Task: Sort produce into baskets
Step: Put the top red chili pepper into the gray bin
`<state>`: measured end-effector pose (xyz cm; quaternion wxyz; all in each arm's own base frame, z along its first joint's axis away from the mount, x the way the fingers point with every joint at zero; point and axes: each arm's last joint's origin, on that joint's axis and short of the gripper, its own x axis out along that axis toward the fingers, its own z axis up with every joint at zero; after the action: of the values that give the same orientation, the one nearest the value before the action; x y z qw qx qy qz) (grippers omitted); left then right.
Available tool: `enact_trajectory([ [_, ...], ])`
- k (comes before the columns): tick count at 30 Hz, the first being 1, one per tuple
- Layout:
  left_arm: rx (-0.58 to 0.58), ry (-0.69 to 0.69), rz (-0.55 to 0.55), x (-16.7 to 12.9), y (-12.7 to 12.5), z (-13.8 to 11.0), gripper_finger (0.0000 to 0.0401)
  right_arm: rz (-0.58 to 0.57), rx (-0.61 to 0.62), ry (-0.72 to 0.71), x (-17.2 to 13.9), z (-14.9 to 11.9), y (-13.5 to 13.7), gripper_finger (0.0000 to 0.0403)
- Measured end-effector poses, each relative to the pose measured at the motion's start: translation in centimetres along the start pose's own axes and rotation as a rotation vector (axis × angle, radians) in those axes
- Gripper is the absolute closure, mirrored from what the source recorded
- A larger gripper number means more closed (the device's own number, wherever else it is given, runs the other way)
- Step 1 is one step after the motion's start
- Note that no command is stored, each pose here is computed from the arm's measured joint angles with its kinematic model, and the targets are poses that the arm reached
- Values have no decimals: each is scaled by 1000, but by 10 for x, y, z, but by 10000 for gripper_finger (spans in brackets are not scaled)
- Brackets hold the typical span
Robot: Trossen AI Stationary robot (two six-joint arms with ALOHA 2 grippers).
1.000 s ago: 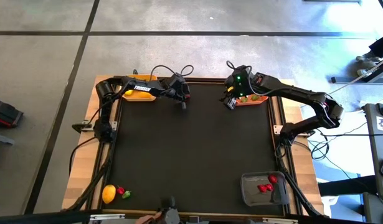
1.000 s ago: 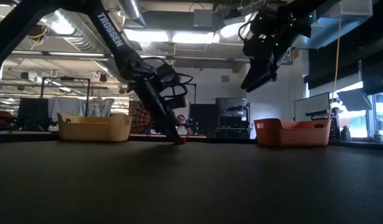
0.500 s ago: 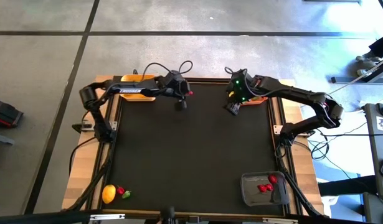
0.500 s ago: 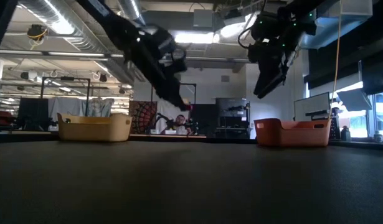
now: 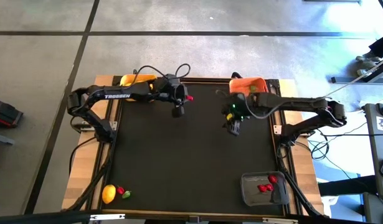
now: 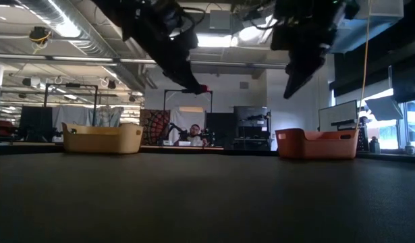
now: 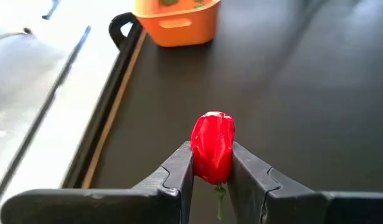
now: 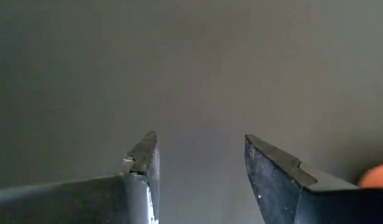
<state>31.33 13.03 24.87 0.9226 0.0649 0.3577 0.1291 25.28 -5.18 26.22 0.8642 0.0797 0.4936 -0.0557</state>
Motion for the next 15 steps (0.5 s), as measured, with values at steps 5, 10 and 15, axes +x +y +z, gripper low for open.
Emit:
enact_trajectory([
  [5,-35,16,-50,-4,-19,3,324,62,-66,-31,9,-21,28,233],
  [10,-3,-24,-91,-6,-40,11,324,98,-39,-132,20,-44,44,233],
  [15,0,-102,-122,-8,-57,21,321,123,-8,-284,34,-52,54,233],
])
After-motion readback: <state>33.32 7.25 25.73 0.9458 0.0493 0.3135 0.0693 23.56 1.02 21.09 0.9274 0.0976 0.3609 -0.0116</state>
